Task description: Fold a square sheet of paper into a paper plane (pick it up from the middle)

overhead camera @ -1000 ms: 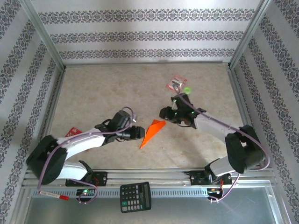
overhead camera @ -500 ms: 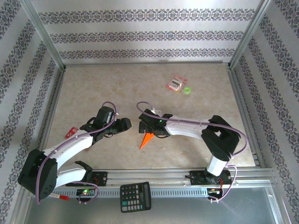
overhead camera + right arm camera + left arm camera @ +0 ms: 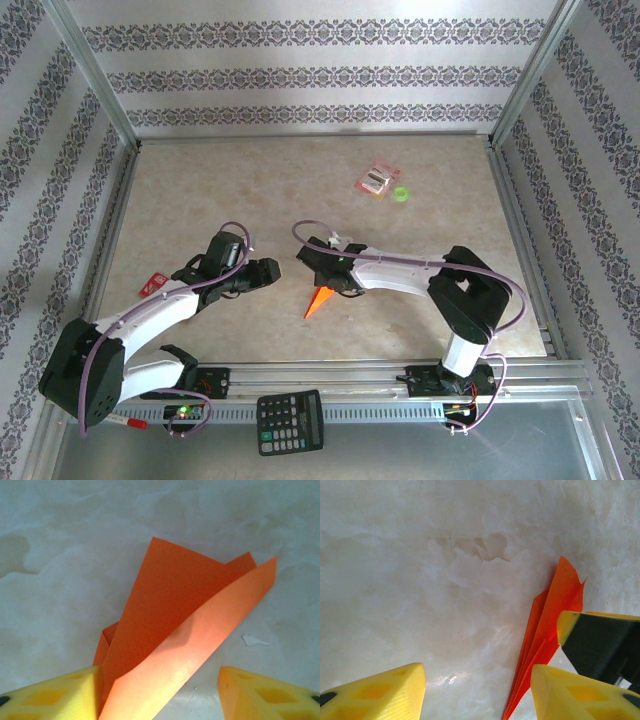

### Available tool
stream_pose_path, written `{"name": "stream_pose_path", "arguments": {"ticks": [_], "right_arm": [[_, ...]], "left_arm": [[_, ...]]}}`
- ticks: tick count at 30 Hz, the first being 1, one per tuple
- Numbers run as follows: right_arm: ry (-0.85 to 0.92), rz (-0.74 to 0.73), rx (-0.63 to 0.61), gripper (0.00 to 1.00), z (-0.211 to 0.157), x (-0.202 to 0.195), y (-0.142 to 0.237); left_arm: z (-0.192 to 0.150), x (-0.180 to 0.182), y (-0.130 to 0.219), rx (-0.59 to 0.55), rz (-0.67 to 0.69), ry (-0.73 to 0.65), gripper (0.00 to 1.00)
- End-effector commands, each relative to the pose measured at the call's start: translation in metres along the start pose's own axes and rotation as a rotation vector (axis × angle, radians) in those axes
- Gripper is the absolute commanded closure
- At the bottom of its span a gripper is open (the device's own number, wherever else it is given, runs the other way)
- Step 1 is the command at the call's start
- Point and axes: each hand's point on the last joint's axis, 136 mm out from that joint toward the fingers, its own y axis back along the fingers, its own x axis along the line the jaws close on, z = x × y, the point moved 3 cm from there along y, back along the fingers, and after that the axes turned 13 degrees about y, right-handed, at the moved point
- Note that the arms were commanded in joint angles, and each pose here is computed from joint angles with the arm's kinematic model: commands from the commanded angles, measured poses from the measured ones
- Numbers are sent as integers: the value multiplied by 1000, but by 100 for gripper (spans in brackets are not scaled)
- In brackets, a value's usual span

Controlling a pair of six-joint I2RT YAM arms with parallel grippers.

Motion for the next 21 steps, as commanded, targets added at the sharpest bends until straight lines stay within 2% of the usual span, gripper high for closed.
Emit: {"name": "stream_pose_path", "arguments": {"ticks": [1, 4, 8, 11, 14, 17, 21], "right_arm": [[4, -32, -10, 47, -7, -10, 6], [-5, -35, -13, 60, -9, -13, 5], [-20, -29, -30, 82, -7, -17, 11], [-20, 48, -79, 98, 1, -12, 20], [-24, 217, -151, 100, 12, 6, 33], [-60, 404, -213, 100, 22, 24, 47], [-107, 517, -238, 100, 23, 29, 46]], "left_arm": [[-1, 7, -1, 18, 16, 2, 43], [-2, 7, -2, 27, 18, 5, 43], [-3, 6, -2, 36, 10, 9, 42], [-7, -1, -2, 57, -44, 27, 42], [-11, -9, -2, 77, -116, 47, 39], [-10, -10, -2, 66, -134, 56, 38], [-12, -12, -5, 76, -164, 74, 37]]}}
